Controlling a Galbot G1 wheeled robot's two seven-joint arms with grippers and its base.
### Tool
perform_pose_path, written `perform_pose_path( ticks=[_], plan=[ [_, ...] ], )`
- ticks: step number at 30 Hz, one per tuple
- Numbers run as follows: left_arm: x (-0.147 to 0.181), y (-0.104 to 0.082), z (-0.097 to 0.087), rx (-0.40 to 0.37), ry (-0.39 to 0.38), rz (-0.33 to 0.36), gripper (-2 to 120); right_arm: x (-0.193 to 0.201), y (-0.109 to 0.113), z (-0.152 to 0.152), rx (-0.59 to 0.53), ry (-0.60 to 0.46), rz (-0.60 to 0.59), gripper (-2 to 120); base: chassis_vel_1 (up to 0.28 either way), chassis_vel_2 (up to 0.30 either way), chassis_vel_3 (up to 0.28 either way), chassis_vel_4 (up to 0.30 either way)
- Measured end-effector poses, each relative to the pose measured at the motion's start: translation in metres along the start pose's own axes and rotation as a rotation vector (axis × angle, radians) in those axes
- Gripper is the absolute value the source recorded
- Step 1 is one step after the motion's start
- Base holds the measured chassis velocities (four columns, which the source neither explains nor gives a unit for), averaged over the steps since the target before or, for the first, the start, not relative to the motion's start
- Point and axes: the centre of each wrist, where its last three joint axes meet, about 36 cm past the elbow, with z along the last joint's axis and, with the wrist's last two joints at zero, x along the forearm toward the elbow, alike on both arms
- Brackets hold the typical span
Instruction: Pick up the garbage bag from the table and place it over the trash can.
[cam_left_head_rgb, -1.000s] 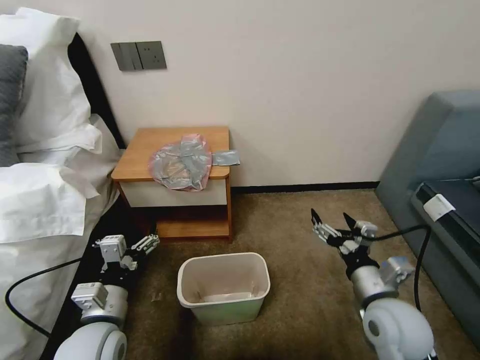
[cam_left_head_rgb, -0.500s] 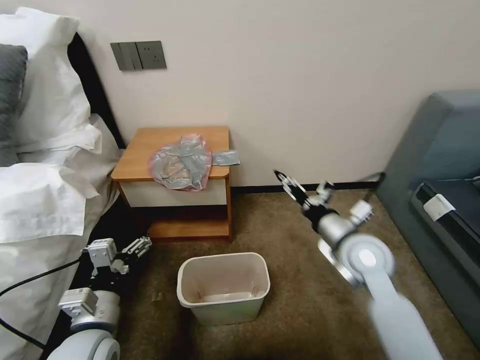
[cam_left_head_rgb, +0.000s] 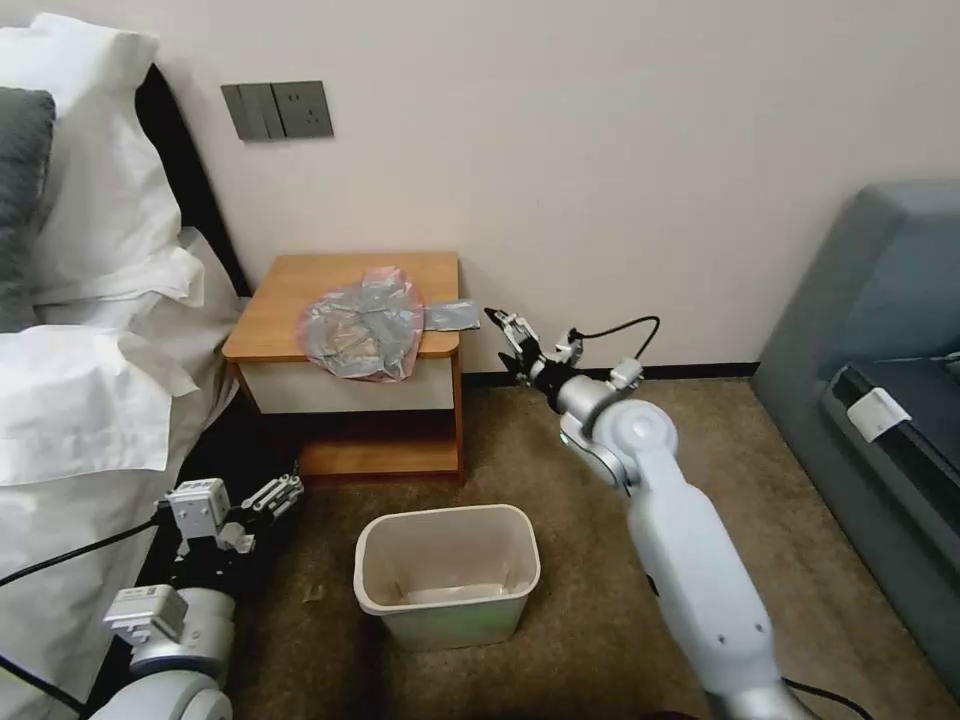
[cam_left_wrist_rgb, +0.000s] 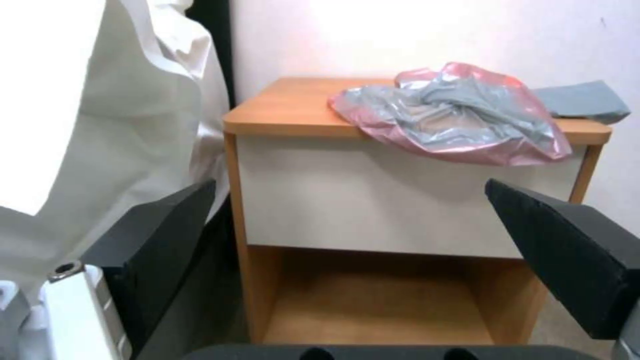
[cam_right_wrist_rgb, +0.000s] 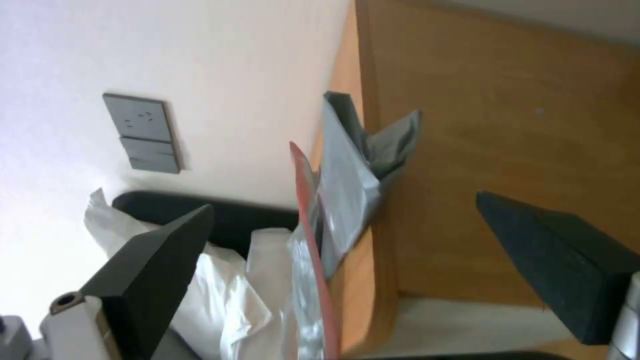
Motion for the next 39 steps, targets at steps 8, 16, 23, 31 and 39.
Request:
perform_pose_path(
  ticks=[8,16,23,31,39],
  plan=[
    [0.006,-0.002,-0.005,0.004,-0.010,0.005,100,-0.034,-0.003,0.006,0.015,0.002,0.002,100,0.000,0.000,0.000,0.000],
    [0.007,-0.002,-0.007,0.004,-0.015,0.010,100,-0.050,-0.004,0.014,0.029,-0.024,0.027,84,0.000,0.000,0.000,0.000],
    [0.007,-0.002,-0.005,0.004,-0.021,0.009,100,-0.053,-0.003,0.016,0.038,-0.035,0.029,61,0.000,0.000,0.000,0.000],
    [0.008,-0.001,-0.003,0.001,-0.027,0.014,100,-0.052,-0.003,0.016,0.051,-0.043,0.027,32,0.000,0.000,0.000,0.000],
    [0.008,-0.001,0.001,0.004,-0.027,0.017,100,-0.048,-0.005,0.018,0.052,-0.062,0.024,2,0.000,0.000,0.000,0.000]
  ],
)
